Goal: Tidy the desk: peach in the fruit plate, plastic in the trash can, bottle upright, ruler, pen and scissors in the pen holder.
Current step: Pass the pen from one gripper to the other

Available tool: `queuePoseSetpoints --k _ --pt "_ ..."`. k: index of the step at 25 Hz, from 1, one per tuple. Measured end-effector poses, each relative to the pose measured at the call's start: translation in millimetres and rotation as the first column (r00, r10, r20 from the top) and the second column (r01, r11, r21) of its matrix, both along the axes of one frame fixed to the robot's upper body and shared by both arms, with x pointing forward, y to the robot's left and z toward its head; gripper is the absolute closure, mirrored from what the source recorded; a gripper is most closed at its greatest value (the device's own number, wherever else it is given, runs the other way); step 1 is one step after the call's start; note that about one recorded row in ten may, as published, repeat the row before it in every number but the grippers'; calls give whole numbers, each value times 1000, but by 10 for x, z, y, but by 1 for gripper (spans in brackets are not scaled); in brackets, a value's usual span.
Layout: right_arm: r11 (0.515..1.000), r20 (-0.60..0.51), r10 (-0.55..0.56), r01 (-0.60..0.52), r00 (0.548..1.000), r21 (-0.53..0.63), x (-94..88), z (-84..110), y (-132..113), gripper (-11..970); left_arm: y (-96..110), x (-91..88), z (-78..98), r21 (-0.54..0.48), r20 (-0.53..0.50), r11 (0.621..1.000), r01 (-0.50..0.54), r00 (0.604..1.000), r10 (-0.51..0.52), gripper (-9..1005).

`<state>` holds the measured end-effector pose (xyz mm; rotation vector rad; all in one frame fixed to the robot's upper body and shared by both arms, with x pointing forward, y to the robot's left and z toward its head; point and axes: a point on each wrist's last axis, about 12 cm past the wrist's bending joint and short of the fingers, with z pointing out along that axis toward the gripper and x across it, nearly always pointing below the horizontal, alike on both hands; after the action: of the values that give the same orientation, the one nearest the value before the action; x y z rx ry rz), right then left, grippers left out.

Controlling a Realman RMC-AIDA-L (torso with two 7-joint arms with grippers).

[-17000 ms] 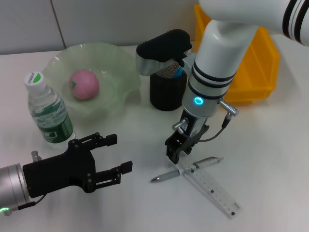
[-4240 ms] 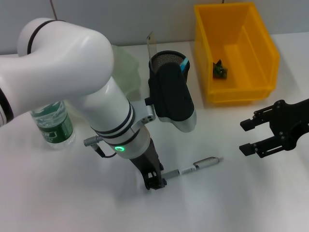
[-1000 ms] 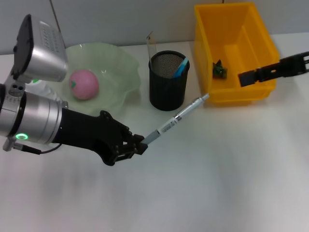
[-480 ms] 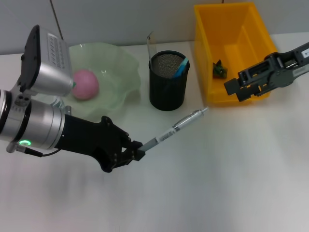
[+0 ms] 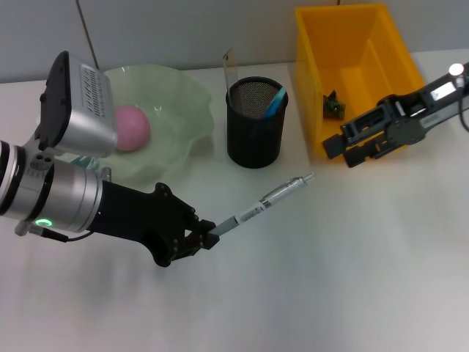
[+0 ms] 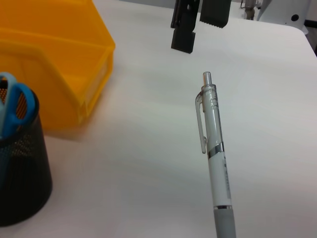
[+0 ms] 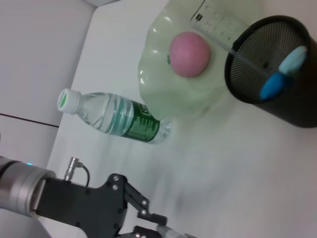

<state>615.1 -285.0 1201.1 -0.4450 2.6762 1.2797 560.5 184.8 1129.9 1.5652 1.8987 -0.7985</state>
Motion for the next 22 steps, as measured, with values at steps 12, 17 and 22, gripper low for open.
queuePoseSetpoints --k 12,17,22 --pt "1000 -20 15 -15 1000 26 22 -107 240 328 -13 -20 -5 -52 8 999 -6 1000 6 832" --pt "999 -21 19 -18 1000 27 34 -142 321 330 -8 -14 -15 -56 14 998 -12 1000 13 830" --pt "999 -24 30 -29 999 29 27 -167 386 332 -7 4 -47 -66 23 997 -33 999 35 828"
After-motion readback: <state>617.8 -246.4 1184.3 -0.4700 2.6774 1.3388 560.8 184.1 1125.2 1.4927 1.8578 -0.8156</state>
